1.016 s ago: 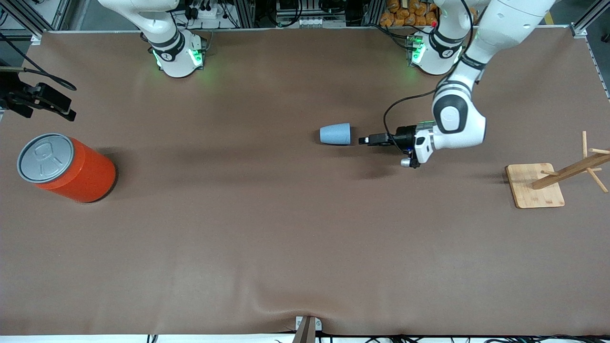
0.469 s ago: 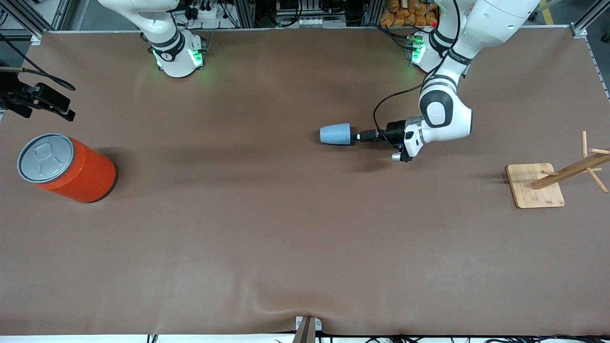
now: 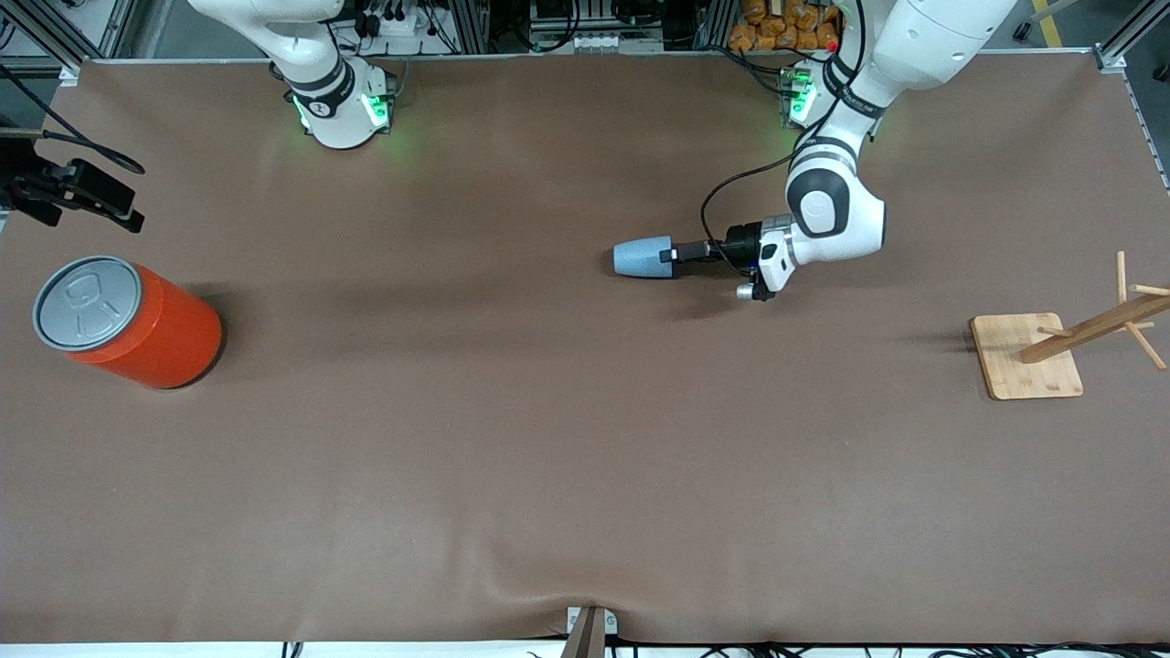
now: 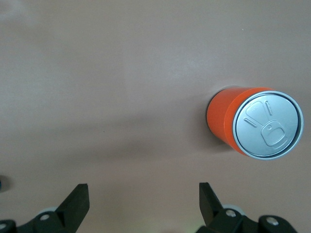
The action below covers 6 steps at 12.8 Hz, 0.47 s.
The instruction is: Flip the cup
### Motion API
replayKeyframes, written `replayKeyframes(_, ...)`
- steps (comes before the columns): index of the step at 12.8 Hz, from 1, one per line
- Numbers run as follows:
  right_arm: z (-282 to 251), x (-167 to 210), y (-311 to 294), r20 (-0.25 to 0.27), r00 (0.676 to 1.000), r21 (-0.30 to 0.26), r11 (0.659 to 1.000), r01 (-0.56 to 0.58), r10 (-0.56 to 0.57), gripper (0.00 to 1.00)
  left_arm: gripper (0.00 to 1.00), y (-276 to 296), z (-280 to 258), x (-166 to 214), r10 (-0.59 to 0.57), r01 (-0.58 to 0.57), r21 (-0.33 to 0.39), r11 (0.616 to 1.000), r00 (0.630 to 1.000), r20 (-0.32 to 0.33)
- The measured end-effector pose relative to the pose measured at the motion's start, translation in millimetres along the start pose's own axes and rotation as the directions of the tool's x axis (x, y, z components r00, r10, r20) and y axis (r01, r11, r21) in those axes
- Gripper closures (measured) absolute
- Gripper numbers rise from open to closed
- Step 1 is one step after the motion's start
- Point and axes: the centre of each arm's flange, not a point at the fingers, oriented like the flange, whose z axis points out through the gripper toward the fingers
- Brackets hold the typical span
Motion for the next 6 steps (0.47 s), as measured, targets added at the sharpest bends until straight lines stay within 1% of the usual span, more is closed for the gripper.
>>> replayKeyframes(1, 0.0, 0.0, -0.2, 0.0, 1.0, 0.0, 1.0, 0.0, 0.0, 0.0, 0.31, -3.3, 3.0, -0.7, -0.002, 0.002, -0.002, 1.0, 1.0, 0.003)
replayKeyframes(2, 0.0, 0.0, -0.3, 0.0, 1.0, 0.0, 1.0, 0.001, -0.001, 0.0, 0.32, -6.6, 5.0, -0.9, -0.005, 0.005, -0.002, 1.0, 1.0, 0.006)
replayKeyframes(3, 0.0, 0.0, -0.3, 0.0, 1.0, 0.0, 1.0, 0.001, -0.001, 0.0, 0.39, -8.7, 6.7, -0.8, -0.006, 0.006, -0.001, 1.0, 1.0, 0.009)
replayKeyframes(5, 0.0, 0.0, -0.3, 0.0, 1.0, 0.0, 1.0, 0.001, -0.001, 0.0, 0.66, -7.9, 10.2, -1.4, -0.002, 0.002, 0.0, 1.0, 1.0, 0.016)
replayKeyframes(6, 0.0, 0.0, -0.3, 0.0, 1.0, 0.0, 1.0, 0.001, -0.001, 0.0, 0.76, -3.6, 10.6, 0.3, 0.004, -0.004, -0.007, 1.0, 1.0, 0.013)
